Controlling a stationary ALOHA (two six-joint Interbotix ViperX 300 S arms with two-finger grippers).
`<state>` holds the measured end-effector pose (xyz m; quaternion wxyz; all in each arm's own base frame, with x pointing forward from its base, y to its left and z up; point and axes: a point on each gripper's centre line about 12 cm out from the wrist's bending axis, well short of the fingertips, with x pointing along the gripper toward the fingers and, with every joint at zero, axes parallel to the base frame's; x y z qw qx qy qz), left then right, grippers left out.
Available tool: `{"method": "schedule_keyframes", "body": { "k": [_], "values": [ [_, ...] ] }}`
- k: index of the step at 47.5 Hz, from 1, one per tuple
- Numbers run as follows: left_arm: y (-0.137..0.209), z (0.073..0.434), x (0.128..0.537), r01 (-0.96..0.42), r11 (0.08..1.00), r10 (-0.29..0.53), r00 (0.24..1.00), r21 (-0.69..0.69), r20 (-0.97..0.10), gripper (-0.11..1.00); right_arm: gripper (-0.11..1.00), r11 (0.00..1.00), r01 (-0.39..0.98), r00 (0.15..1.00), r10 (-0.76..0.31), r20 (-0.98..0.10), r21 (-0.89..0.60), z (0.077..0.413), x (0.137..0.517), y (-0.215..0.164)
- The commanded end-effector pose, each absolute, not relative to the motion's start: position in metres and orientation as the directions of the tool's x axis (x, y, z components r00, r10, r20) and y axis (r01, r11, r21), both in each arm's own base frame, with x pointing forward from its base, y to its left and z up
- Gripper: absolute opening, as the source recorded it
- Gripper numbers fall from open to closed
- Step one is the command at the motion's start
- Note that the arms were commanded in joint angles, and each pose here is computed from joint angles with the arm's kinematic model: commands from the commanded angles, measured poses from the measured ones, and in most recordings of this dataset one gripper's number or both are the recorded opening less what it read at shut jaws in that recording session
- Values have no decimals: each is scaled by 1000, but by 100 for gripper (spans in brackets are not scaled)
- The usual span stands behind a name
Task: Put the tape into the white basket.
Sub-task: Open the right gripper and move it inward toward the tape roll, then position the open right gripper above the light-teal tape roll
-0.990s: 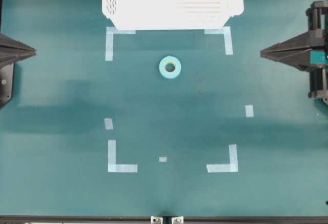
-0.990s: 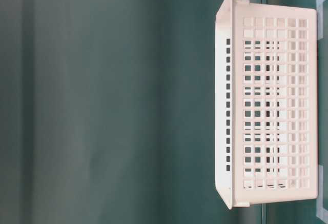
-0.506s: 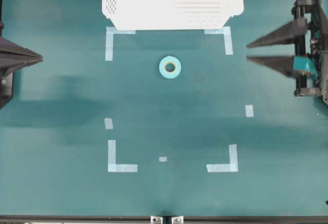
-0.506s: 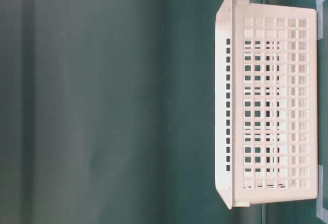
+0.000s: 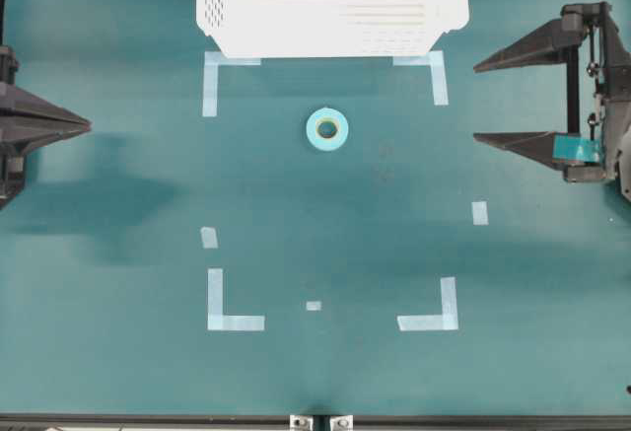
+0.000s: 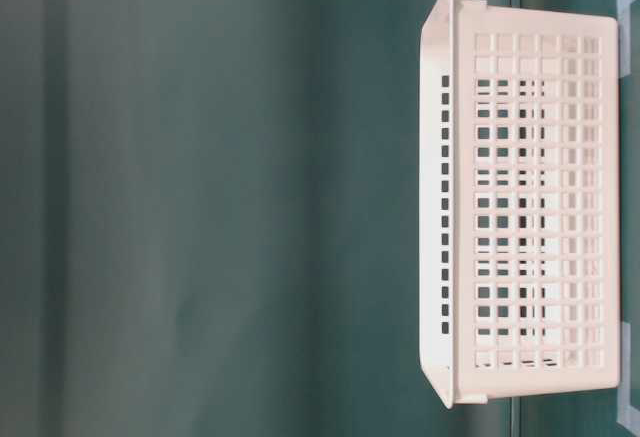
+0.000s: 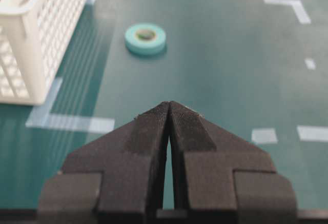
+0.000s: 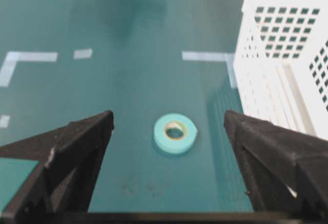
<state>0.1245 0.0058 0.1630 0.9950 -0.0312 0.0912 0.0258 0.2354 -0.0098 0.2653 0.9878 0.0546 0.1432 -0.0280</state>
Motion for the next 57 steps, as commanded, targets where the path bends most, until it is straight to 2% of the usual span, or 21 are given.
{"method": "schedule_keyframes", "body": {
  "k": [1, 12, 32, 47, 57],
  "values": [
    [6, 164, 125, -55, 997, 45, 983, -54, -177, -11, 99, 991, 87, 957, -55, -286, 100, 271, 239, -14],
    [6, 161, 125, -54, 997, 45, 984, -48, -171, -11, 99, 988, 124, 919, -78, -385, 94, 265, 252, -21],
    [6, 161, 125, -54, 997, 45, 984, -48, -169, -11, 99, 985, 148, 833, -75, -548, 91, 244, 306, -25],
    [6, 161, 125, -54, 997, 45, 984, -48, -169, -11, 99, 983, 167, 723, -72, -687, 73, 222, 335, -29],
    [6, 162, 125, -54, 997, 45, 985, -48, -168, -11, 99, 985, 164, 702, -75, -708, 58, 216, 347, -30]
  ]
}}
